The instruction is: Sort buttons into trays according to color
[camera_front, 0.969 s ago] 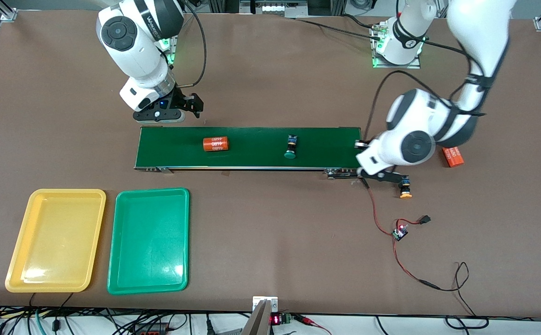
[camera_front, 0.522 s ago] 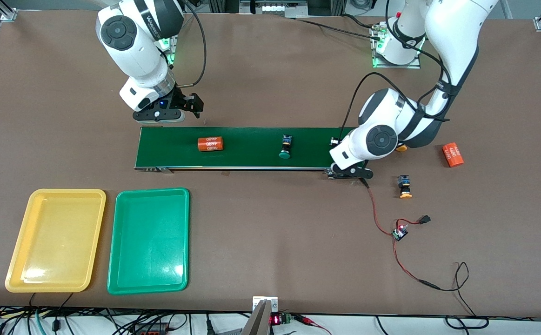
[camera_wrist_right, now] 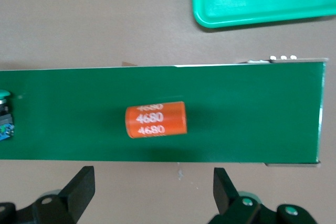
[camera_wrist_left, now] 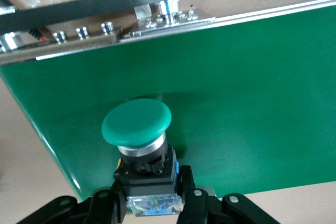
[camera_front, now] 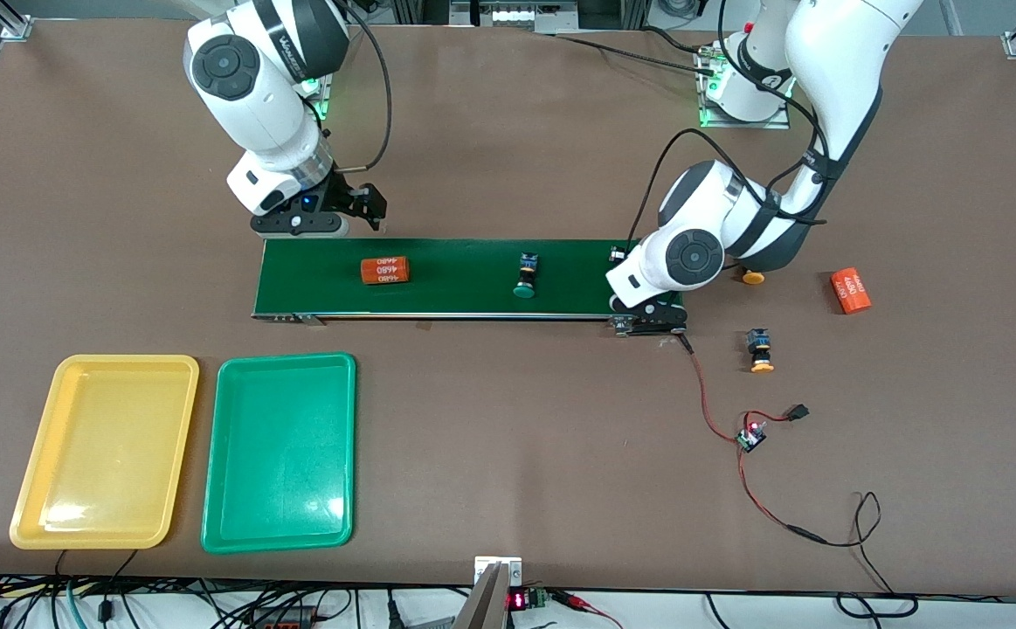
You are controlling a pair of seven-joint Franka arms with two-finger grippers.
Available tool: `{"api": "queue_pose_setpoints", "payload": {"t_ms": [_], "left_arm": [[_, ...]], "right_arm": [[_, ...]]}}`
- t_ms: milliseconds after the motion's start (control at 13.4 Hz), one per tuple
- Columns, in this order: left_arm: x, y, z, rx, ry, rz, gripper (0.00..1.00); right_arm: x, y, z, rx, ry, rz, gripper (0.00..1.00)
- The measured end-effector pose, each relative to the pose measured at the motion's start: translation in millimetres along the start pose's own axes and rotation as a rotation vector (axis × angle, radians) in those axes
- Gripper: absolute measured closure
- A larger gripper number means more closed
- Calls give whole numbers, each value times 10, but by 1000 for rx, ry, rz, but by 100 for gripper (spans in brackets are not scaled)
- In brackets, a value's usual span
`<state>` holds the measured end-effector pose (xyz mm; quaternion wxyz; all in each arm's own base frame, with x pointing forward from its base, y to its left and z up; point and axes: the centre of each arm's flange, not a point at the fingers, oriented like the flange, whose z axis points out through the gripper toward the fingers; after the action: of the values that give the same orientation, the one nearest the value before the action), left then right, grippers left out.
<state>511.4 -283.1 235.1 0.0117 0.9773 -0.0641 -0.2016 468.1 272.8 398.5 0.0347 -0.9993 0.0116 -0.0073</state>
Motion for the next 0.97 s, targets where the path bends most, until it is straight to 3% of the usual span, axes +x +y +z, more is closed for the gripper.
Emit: {"api": "queue_pose_setpoints", "payload": {"t_ms": [224, 447, 671, 820, 969], "left_arm": [[-21, 39, -136, 3, 6, -48, 27], [-32, -127, -796, 19, 14, -92, 1], [93, -946, -1436, 22, 31, -238, 0], [177, -1622, -1490, 22, 21, -347, 0], [174, -2259, -1401, 31, -33, -384, 0]], "right_arm": [[52, -206, 204, -1, -6, 12, 0], [75, -404, 459, 11, 10, 47, 0], [1, -626, 646, 7, -1, 57, 0], [-78, -780, 658, 9, -1, 62, 0], [-86, -816, 639, 12, 2, 63, 0]]}}
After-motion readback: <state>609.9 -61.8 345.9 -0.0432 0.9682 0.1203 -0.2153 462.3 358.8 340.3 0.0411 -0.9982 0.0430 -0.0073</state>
